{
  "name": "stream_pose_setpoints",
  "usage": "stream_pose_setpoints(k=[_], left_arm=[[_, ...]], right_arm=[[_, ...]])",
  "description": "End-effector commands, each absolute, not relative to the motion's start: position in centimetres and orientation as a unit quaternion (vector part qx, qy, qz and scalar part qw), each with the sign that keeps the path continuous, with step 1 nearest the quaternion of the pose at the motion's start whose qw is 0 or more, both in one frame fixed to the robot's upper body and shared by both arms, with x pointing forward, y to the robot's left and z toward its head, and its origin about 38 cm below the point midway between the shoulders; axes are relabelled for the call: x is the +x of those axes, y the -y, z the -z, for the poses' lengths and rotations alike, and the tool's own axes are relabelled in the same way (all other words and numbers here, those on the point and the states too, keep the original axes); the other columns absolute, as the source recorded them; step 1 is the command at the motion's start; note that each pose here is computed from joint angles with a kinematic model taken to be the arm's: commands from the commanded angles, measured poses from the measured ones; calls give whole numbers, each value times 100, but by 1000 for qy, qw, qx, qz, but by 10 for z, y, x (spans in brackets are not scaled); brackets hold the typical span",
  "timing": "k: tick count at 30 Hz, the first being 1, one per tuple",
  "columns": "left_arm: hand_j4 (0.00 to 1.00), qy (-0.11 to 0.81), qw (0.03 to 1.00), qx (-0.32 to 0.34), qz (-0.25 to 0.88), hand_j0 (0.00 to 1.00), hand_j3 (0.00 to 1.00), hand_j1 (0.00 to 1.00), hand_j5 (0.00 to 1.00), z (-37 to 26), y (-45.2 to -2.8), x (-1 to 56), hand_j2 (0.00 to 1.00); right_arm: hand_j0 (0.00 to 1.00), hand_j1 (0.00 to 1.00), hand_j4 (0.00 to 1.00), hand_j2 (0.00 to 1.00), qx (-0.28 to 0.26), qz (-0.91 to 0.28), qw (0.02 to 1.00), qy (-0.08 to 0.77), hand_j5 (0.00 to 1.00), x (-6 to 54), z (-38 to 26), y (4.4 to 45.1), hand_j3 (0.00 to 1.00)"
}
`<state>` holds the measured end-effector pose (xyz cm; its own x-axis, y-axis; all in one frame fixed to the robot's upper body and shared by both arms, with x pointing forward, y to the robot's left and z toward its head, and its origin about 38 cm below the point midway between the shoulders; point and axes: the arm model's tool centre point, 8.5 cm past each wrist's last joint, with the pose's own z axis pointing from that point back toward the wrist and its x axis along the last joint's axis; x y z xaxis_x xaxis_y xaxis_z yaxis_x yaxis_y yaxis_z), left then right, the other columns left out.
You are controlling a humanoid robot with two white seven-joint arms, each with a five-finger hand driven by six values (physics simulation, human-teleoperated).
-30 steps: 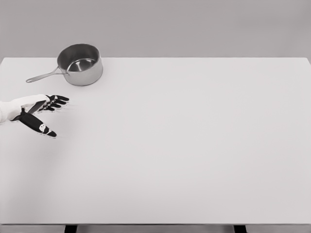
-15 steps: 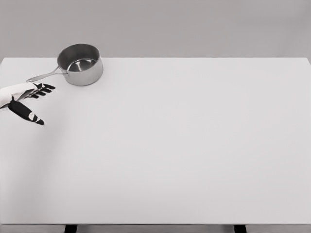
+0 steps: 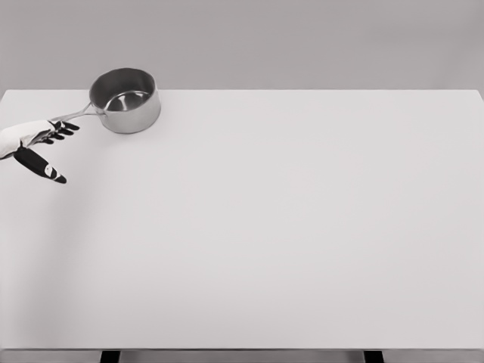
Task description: Rotate pot handle
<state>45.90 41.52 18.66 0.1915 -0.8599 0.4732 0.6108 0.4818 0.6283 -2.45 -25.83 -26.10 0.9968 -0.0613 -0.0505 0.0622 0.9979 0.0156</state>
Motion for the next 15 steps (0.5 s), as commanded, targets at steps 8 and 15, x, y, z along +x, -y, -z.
stream_pose_setpoints(k=[8,15], left_arm=[[100,396,763,176,480,100,100,100,100,-182,-425,467,100],[100,386,769,194,471,100,100,100,100,-178,-430,479,100]], right_arm=[[100,100,100,100,9,31,999,-25,100,-25,261,258,100],[100,100,100,100,9,31,999,-25,100,-25,261,258,100]])
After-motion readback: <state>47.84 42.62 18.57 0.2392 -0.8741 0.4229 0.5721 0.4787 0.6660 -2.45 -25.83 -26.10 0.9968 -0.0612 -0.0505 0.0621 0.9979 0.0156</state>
